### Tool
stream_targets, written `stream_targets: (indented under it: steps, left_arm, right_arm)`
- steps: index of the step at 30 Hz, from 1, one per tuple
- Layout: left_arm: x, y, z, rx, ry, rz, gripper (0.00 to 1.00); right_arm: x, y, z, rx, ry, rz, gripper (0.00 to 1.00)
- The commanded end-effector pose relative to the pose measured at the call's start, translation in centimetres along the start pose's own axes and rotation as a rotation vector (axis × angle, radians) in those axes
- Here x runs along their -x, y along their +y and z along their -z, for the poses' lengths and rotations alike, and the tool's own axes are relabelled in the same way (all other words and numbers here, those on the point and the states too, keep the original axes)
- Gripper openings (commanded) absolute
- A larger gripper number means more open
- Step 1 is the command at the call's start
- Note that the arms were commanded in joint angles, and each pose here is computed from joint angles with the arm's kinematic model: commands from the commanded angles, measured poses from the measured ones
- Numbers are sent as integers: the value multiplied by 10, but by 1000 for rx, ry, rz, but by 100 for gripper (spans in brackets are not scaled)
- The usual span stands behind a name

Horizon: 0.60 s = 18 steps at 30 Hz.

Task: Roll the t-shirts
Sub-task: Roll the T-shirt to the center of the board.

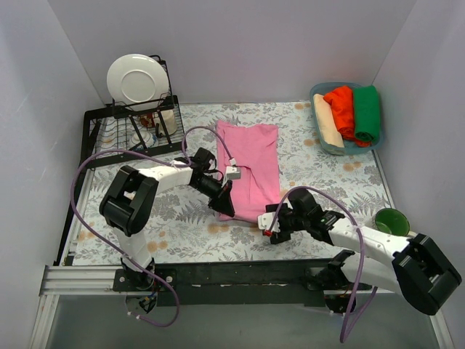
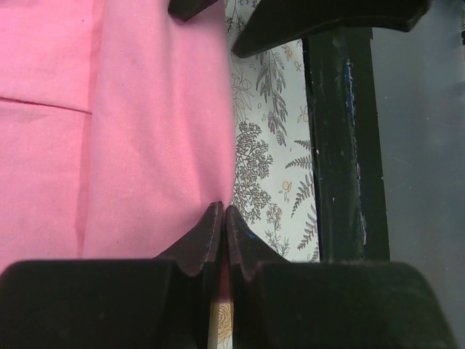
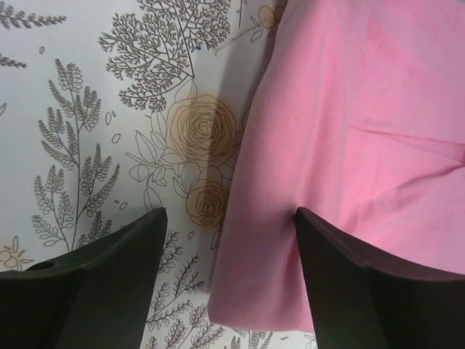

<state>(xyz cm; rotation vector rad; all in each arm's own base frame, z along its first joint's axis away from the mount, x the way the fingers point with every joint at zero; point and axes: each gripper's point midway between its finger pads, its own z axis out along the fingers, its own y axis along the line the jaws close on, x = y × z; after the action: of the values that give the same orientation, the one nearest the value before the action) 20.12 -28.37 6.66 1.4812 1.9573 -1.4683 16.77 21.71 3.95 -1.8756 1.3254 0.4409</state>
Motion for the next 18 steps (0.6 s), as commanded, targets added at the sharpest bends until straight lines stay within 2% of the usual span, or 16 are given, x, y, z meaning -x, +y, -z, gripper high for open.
stream_targets:
  steps: [1, 4, 6, 7, 8, 10, 11, 12, 14, 15, 17, 18]
  left_arm:
    - [19, -7, 8, -51, -45, 14, 0]
    - [23, -8, 13, -51, -50, 15, 2]
    - [25, -12, 16, -44, -45, 14, 9]
    - [23, -13, 17, -35, -37, 15, 24]
    - [27, -16, 21, -21, -42, -11, 28]
    - [22, -13, 23, 36, -38, -57, 36]
    - [30, -18, 28, 83, -46, -115, 46]
    - [35, -12, 29, 132, -59, -195, 52]
    - [18, -8, 26, 207, -28, -260, 71]
    - [28, -6, 27, 244, -53, -332, 72]
    - [18, -3, 22, 279, -27, -363, 73]
    - [21, 1, 21, 309, -30, -400, 98]
  right_arm:
    - [-3, -21, -10, -88, -2, 24, 71]
    - [-13, -24, -18, -117, 26, 36, 60]
    - [-17, -32, -23, -122, 50, 31, 49]
    - [-16, -36, -24, -118, 59, 27, 32]
    - [-19, -29, -25, -66, 82, -2, 23]
    - [-5, -33, -26, -8, 32, -36, 8]
    - [-3, -29, -25, 16, 25, -55, 7]
    - [4, -27, -24, 33, -3, -59, 6]
    - [9, -26, -22, 42, -19, -79, 5]
    - [6, -18, -21, 72, -8, -104, 5]
    - [4, -13, -21, 92, 1, -130, 5]
    - [1, -8, -20, 103, 12, -138, 5]
